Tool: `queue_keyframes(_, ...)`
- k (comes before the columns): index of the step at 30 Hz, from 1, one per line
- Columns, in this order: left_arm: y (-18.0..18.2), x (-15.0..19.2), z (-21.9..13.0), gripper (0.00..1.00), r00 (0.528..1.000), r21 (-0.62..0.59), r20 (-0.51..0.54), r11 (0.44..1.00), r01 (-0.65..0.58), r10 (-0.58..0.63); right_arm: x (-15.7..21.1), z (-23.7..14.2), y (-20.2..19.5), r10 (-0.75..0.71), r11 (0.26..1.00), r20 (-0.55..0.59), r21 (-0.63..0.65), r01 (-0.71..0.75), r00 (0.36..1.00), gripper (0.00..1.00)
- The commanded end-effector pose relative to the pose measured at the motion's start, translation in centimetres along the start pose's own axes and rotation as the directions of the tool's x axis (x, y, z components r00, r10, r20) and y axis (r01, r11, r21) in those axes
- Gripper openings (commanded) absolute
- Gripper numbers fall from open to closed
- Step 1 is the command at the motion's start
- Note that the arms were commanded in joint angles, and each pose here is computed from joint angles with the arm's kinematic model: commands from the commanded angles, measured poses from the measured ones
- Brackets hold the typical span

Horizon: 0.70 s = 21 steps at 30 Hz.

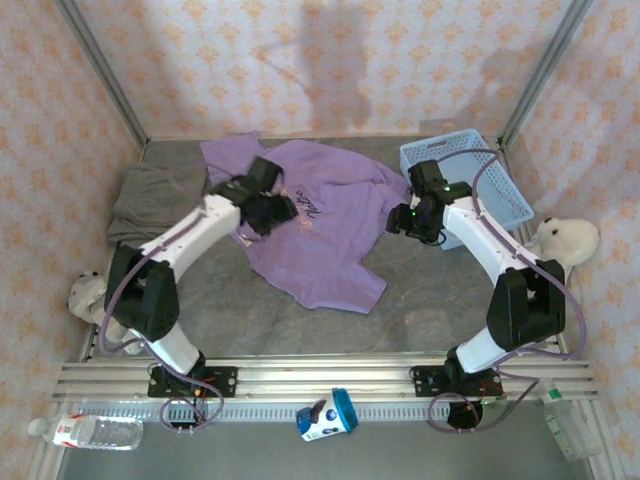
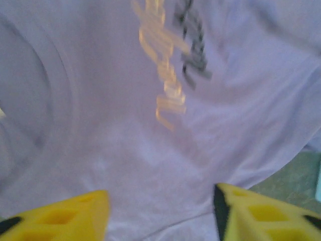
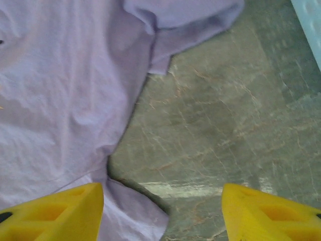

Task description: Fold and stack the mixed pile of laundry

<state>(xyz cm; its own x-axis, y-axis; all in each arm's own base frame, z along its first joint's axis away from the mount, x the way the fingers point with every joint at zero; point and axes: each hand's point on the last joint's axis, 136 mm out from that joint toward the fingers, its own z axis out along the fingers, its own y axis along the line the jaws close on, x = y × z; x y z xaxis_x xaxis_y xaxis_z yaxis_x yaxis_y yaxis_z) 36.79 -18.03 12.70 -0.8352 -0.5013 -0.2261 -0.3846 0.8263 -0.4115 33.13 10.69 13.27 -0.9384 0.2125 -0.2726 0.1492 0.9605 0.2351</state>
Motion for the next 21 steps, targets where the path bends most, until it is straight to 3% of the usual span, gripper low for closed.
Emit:
queue_keyframes(1, -0.8, 3.8, 3.4, 0.45, 0.999, -0.018, 0.009, 0.999, 0.051, -0.051, -0.9, -1.5, -1.0, 0.028, 0.999, 0.089, 0.037, -0.032, 0.996, 0.63)
queue_keyframes(7, 1.0, 8.2, 7.7, 0.38, 0.995, -0.127, -0.082, 0.991, 0.041, -0.052, -0.3, -0.4, -2.2, 0.038, 0.995, 0.073, 0.089, -0.045, 0.997, 0.62)
queue_keyframes(11, 4.7, 8.9, 7.6, 0.38, 0.993, -0.268, -0.115, 0.963, -0.029, -0.002, -0.2, 0.6, -2.4, 0.055, 0.994, 0.067, 0.096, -0.061, 0.996, 0.61)
queue_keyframes(14, 8.7, 8.4, 6.7, 0.37, 0.991, -0.372, -0.136, 0.926, -0.067, 0.018, 0.1, 1.7, -2.3, 0.071, 0.994, 0.052, 0.081, -0.075, 0.996, 0.59)
queue_keyframes(18, 15.8, 5.9, 4.9, 0.37, 0.993, -0.512, -0.120, 0.858, -0.050, -0.013, 0.6, 3.4, -2.3, 0.080, 0.994, 0.025, 0.070, -0.082, 0.996, 0.56)
queue_keyframes(21, 19.2, 3.9, 3.7, 0.37, 0.993, -0.567, -0.111, 0.823, -0.033, -0.036, 1.1, 4.8, -1.7, 0.089, 0.995, -0.014, 0.034, -0.088, 0.996, 0.55)
